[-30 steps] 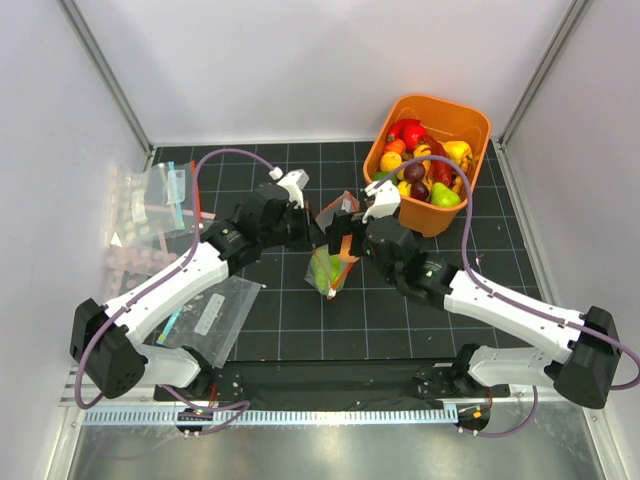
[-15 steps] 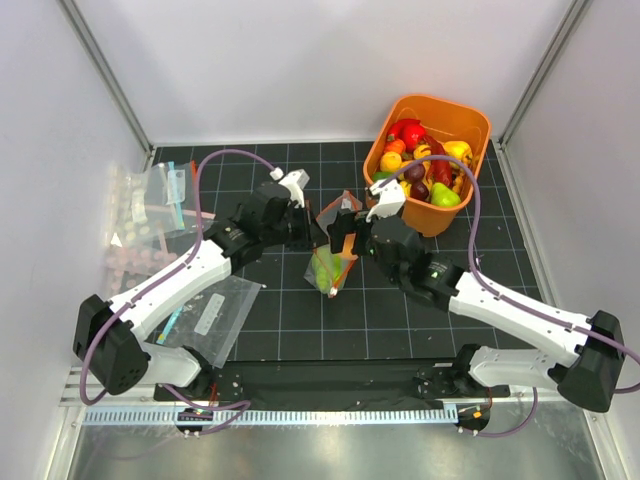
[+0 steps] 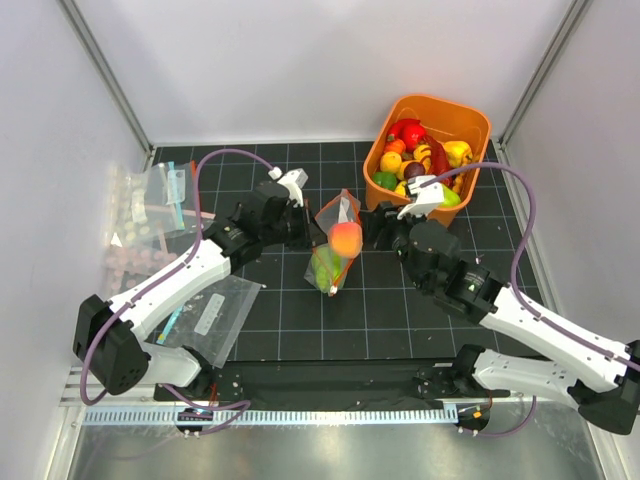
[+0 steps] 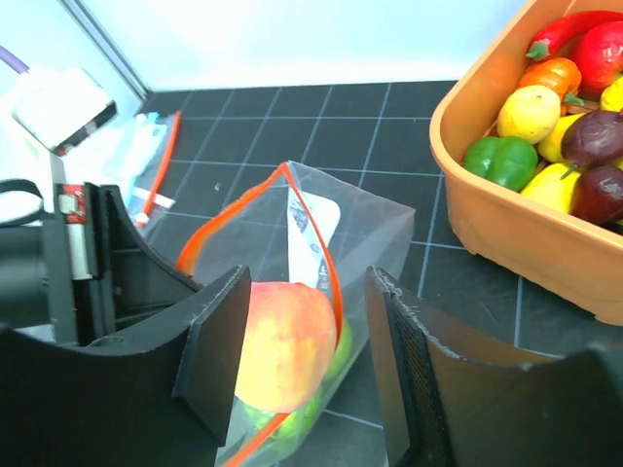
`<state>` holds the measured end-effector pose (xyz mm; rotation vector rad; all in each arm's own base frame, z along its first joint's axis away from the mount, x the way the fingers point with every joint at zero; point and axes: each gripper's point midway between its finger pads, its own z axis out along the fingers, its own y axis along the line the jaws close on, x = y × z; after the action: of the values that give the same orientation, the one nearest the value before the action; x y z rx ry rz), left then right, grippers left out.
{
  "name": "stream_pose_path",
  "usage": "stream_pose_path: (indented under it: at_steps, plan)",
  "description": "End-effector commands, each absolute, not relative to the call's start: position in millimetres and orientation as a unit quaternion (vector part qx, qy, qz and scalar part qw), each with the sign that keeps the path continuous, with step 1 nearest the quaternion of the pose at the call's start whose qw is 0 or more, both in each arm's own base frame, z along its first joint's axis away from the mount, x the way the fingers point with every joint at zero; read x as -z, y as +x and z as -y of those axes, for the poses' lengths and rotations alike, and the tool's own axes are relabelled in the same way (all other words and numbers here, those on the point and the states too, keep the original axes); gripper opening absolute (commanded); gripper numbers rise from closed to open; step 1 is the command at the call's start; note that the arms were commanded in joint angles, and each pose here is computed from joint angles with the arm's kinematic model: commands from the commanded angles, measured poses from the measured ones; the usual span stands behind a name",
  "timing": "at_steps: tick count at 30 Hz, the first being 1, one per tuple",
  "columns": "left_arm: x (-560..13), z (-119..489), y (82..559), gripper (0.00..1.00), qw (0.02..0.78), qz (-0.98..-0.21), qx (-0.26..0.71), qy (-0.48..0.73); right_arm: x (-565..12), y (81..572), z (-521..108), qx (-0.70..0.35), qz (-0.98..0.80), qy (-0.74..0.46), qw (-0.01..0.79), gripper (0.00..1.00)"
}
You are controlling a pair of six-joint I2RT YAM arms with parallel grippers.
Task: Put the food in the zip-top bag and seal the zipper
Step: Place the fake fruit in the zipper food storage bag, then adjust the zipper food storage bag at the center of the board.
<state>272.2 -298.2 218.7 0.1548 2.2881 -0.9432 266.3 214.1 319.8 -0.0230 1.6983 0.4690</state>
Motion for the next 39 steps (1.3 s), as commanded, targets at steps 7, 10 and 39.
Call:
stream_pose_path:
  at_steps: [7,10,39]
  plan:
    - [-229,300,276,0.0,0.34,-0.862,0.372,0.061,-317,288,-222,-0.2,-0.757,-0.045,0.62,0.52]
    - [-230,300,276,0.0,0.34,-0.861,0.373,0.062,-308,300,-219,-0.224,-0.768,-0.042,0.598,0.54]
    - [-234,296,275,0.0,0.348,-0.86,0.369,0.06,-260,335,-243,-0.248,-0.811,-0.047,0.528,0.14]
